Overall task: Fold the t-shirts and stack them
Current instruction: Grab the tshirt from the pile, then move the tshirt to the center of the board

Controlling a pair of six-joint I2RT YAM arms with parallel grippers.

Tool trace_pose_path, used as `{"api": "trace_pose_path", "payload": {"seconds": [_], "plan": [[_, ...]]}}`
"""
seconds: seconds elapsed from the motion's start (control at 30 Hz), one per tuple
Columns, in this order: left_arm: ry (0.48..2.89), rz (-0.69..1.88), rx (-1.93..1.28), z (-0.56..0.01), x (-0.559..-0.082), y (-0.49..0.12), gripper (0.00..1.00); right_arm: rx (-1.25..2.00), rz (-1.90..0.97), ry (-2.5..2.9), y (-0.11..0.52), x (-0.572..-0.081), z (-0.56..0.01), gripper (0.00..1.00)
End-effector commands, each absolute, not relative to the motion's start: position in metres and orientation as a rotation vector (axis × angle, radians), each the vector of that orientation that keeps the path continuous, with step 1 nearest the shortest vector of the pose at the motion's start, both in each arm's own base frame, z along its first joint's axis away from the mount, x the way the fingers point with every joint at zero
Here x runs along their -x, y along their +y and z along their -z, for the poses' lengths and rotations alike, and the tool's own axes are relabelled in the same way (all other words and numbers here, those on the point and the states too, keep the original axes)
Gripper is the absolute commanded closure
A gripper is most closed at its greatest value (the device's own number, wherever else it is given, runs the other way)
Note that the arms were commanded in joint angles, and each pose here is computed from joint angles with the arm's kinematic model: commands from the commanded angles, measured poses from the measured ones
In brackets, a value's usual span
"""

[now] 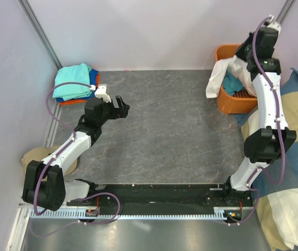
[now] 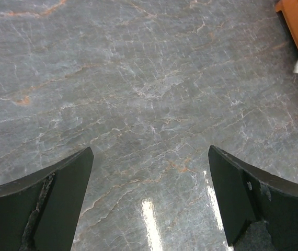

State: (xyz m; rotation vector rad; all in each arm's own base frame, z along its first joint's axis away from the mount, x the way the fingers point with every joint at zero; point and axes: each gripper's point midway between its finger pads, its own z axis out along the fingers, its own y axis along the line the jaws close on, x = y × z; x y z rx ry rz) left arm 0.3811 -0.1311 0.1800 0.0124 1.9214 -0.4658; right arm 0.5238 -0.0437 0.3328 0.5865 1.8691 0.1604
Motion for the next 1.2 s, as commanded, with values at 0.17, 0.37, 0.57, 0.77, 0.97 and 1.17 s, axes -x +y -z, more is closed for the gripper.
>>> {"api": "trace_pose_path", "payload": {"seconds": [0.17,0.37,0.57,0.77,0.97,1.17], "plan": [[1.908,0.565,-0.004,-0.194,-0.381,-0.147,0.0,-0.18,-0.606,1.513,0.035,-0.533,-0.515,1.0],[1.909,0.57,-0.005,-0.194,-0.38,-0.148,0.0,0.218,-0.967,1.405,0.144,-0.486,-0.552,1.0],[1.921,0.58,-0.007,-0.188,-0.377,-0.15,0.0,0.519,-1.142,1.298,0.248,-0.401,-0.582,1.0],[1.927,0.605,-0.003,-0.181,-0.372,-0.153,0.0,0.664,-1.276,1.193,0.305,-0.322,-0.608,1.0],[1.926,0.608,-0.005,-0.179,-0.367,-0.153,0.0,0.663,-1.334,1.279,0.333,-0.304,-0.576,1.0],[1.943,0.603,-0.007,-0.174,-0.362,-0.151,0.0,0.476,-1.158,1.638,0.326,-0.349,-0.43,1.0]]}}
